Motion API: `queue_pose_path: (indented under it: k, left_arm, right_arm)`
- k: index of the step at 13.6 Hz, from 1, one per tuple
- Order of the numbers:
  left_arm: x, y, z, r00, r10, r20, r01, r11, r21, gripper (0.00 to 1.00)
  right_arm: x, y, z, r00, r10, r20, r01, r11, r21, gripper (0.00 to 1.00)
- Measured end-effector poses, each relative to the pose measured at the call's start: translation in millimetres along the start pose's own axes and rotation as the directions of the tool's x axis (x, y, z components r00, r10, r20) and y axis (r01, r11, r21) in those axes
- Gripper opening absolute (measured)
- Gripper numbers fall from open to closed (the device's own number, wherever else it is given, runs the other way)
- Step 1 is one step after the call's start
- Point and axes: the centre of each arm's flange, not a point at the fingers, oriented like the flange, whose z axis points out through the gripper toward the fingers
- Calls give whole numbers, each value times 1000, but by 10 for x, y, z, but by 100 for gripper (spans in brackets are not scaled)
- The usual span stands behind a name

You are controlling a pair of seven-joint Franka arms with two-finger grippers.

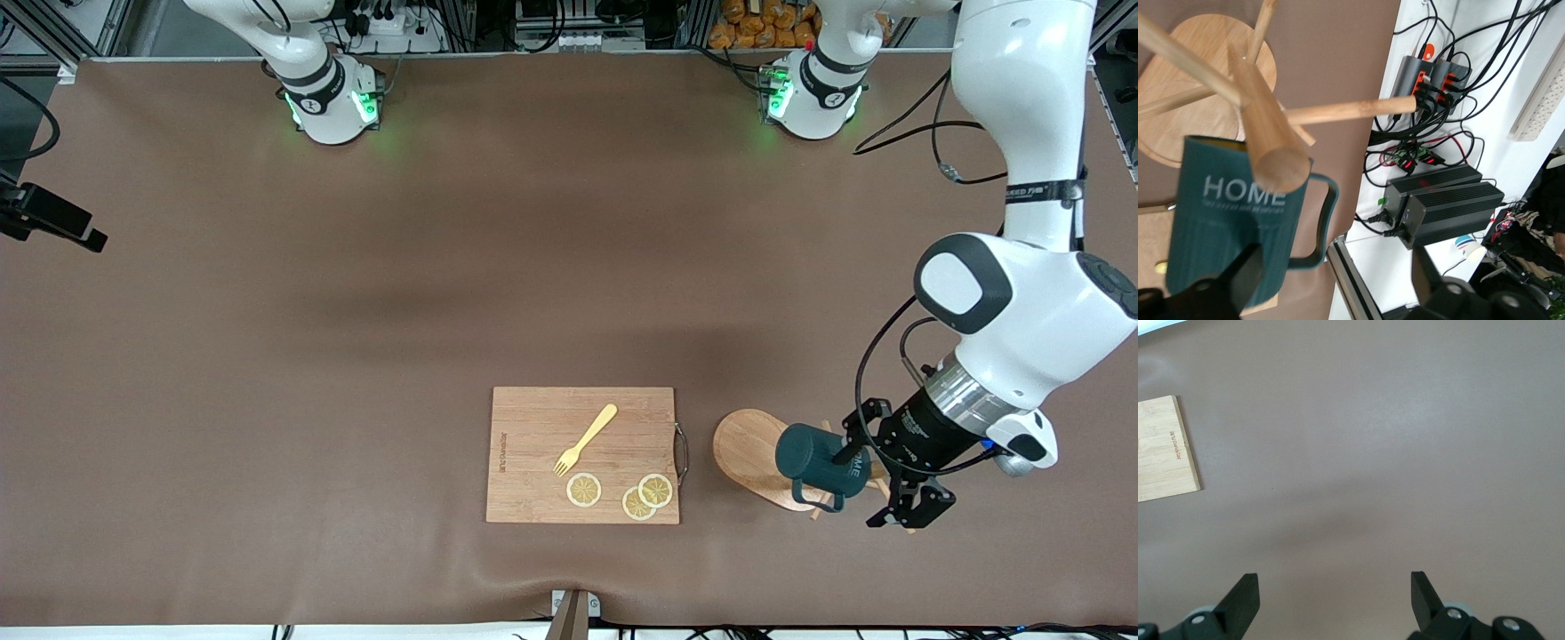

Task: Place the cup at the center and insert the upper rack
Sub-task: 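Open the left gripper and withdraw it from the hanging mug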

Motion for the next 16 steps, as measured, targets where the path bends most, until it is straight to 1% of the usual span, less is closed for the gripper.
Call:
queue_pose_path:
  k: [3, 5, 6, 7, 9, 10, 13, 14, 15, 16]
  left_arm:
    - [-160, 7, -316, 993, 108, -56, -105, 992, 68, 100]
    - [-278, -12, -617, 979, 186, -84, -174, 976, 128, 100]
    - [-331, -44, -769, 966, 244, -82, -227, 959, 172, 100]
    - [-372, -93, -907, 948, 312, -64, -291, 930, 225, 100]
    - [-385, -182, -1145, 899, 439, -4, -416, 855, 309, 100]
    - [-348, -205, -1246, 874, 486, 23, -465, 821, 332, 100]
    - [-183, -269, -1557, 778, 620, 100, -610, 708, 354, 100]
    - [-162, -319, -1668, 739, 663, 120, -654, 664, 363, 100]
    - [-158, -374, -1779, 694, 708, 133, -695, 609, 382, 100]
    - [-169, -439, -1888, 636, 756, 156, -738, 538, 407, 100]
  right_arm:
    - [0, 0, 0, 1000, 0, 0, 0, 1000, 0, 100]
    - [0, -1, 0, 1000, 0, 0, 0, 1000, 0, 100]
    - [0, -1, 0, 1000, 0, 0, 0, 1000, 0, 100]
    - [0, -1, 0, 1000, 0, 0, 0, 1000, 0, 100]
    - [0, -1, 0, 1000, 0, 0, 0, 1000, 0, 100]
    - [0, -2, 0, 1000, 0, 0, 0, 1000, 0, 100]
    - [0, -1, 0, 1000, 0, 0, 0, 1000, 0, 100]
    - [0, -2, 0, 1000, 0, 0, 0, 1000, 0, 100]
    - [0, -2, 0, 1000, 0, 0, 0, 1000, 0, 100]
    - [0, -2, 0, 1000, 0, 0, 0, 1000, 0, 100]
